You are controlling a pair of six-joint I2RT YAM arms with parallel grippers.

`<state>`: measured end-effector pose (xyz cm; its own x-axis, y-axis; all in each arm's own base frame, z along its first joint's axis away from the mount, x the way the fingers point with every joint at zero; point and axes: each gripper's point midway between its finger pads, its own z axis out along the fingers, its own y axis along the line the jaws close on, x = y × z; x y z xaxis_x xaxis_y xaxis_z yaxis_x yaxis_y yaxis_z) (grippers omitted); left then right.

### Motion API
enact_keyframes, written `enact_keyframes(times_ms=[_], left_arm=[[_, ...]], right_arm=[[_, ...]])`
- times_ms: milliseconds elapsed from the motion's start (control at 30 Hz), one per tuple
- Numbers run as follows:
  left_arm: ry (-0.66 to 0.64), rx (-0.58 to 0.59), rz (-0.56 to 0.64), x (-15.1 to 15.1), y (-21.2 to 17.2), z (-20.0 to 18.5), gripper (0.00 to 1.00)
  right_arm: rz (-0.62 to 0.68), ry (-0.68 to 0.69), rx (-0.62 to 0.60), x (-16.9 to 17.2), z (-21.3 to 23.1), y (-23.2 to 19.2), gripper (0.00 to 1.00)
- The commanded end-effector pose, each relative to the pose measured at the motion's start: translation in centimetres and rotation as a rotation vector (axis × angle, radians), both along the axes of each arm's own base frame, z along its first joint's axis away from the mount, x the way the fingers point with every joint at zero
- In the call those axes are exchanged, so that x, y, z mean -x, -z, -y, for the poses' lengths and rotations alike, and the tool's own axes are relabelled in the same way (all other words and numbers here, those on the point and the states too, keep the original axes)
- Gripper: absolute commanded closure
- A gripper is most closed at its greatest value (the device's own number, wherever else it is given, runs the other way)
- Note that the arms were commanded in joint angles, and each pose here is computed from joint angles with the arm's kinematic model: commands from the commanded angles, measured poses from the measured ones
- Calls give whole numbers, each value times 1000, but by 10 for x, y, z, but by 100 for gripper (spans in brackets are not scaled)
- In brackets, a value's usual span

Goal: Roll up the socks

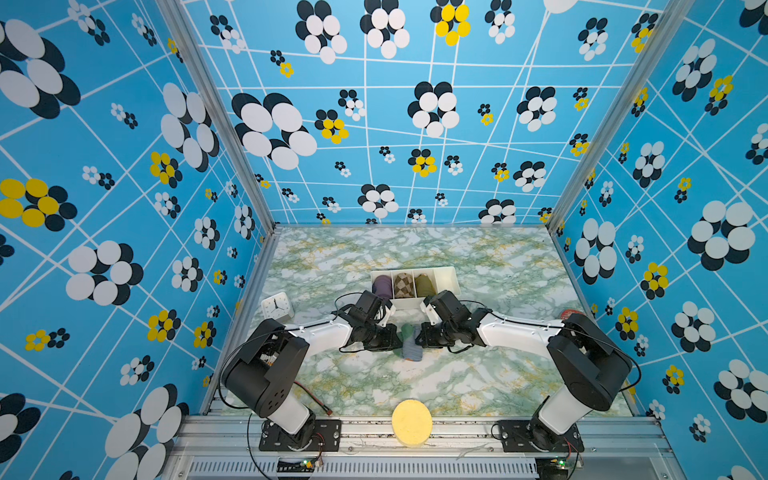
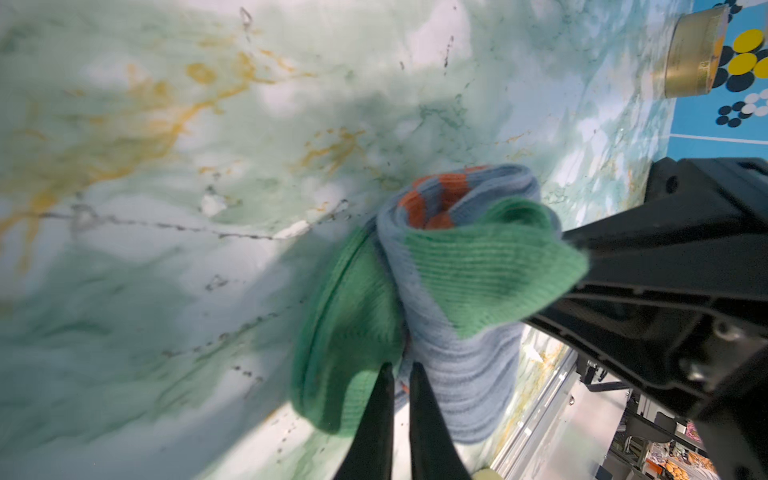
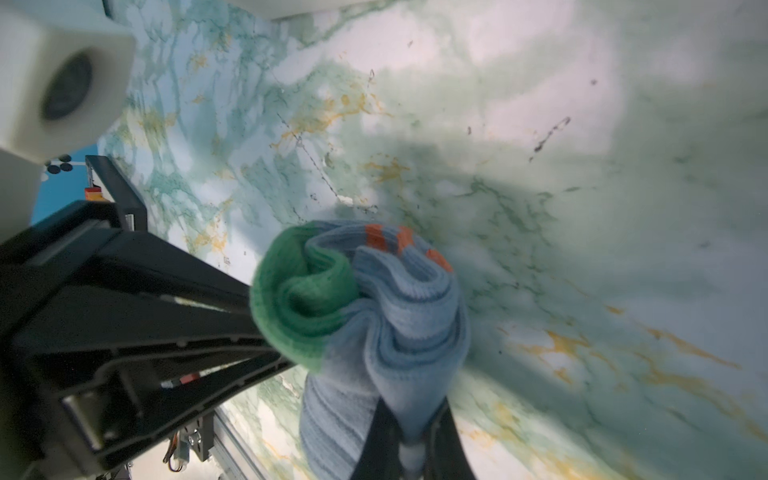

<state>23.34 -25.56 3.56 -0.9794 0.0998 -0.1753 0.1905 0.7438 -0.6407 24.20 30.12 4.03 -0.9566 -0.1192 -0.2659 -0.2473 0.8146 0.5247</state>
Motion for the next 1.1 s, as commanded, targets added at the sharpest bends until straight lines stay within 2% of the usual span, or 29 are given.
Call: enact_keyframes(times_ms=[0,267,567,833,1067], left_arm=[[-2,-40,-14,2,9,-5,88],[-20,-30,55,-8,-19,-4,88],[-15,59,147,-15,-66,16,88],[45,59,82,4,-47,40,88],[58,17,42,13,-29,36,89]], right_arm=[[-23,-6,56,5,9,6,100],[-13,-7,70,2,9,4,100],[-11,-10,77,2,9,4,100],[-9,-11,75,2,8,4,100],[-11,-12,75,3,8,5,100]])
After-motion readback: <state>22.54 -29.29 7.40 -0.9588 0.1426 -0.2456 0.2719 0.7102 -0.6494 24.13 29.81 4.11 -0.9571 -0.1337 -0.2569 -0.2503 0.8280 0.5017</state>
